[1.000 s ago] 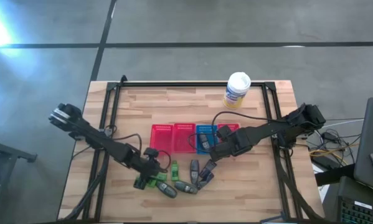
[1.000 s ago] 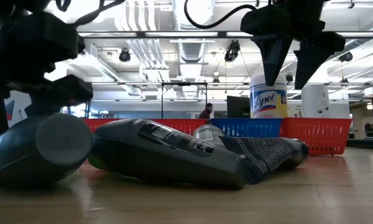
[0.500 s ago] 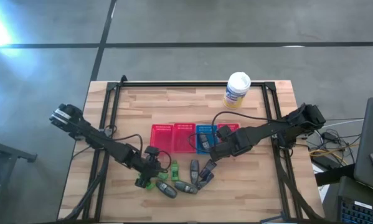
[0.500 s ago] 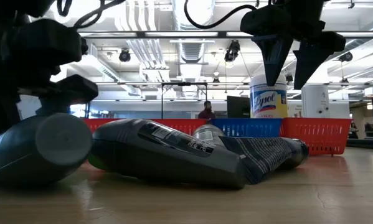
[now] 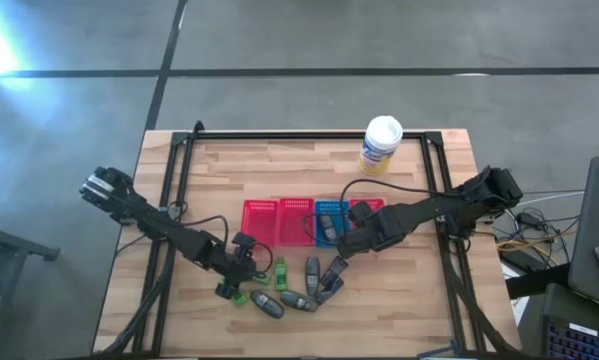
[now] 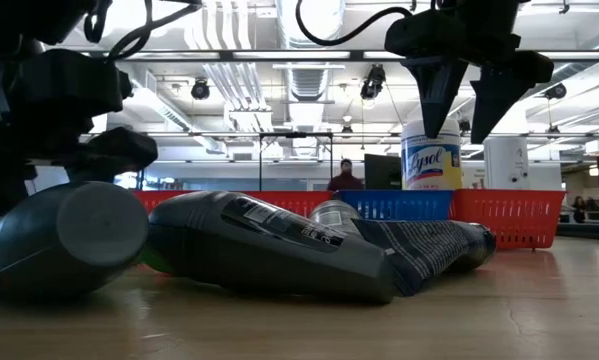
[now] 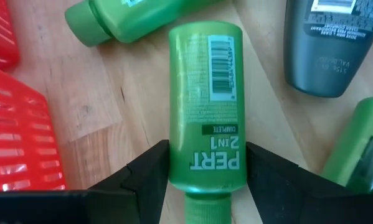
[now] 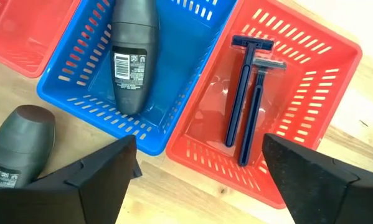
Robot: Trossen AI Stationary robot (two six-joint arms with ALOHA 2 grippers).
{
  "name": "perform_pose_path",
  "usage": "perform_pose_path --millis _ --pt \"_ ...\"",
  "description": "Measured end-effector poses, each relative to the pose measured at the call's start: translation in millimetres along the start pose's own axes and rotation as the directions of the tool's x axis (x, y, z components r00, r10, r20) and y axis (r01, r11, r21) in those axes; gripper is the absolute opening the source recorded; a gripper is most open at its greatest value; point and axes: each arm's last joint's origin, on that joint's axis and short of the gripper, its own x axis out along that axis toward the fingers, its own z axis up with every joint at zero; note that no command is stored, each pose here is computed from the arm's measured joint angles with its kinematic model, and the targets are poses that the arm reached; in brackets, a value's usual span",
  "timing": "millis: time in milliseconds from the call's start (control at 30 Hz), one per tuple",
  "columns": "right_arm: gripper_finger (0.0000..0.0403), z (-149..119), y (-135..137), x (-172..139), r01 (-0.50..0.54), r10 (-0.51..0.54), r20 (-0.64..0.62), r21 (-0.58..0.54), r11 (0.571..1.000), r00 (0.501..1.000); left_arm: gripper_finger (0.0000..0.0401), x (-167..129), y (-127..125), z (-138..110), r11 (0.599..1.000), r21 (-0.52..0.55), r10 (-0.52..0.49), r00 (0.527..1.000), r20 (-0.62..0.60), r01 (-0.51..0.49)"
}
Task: Pick & Place Travel size toiletries
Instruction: Put the shampoo into the left red bin
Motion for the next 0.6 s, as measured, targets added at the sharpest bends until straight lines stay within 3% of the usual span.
perform_pose_path --millis 200,300,433,600 --pt "0.0353 0 0 0 0.000 0.000 0.000 0.000 1.000 1.000 0.0180 0 0 1 1.000 0.022 0.000 1.000 0.010 0.000" --pt "0.0346 0 0 0 0.002 -0.002 0.011 0.001 1.000 1.000 0.0157 0 0 1 1.000 0.018 -0.001 1.000 0.014 0.000" --pt "0.0329 1 0 0 0.001 -0.001 0.023 0.012 1.000 1.000 0.0155 -3 0 1 1.000 -0.002 -0.001 1.000 0.011 0.001" --pt "0.0308 1 1 0 -0.003 0.003 0.024 0.013 1.000 1.000 0.0154 -30 4 8 0.997 -0.080 0.008 1.000 0.004 -0.007"
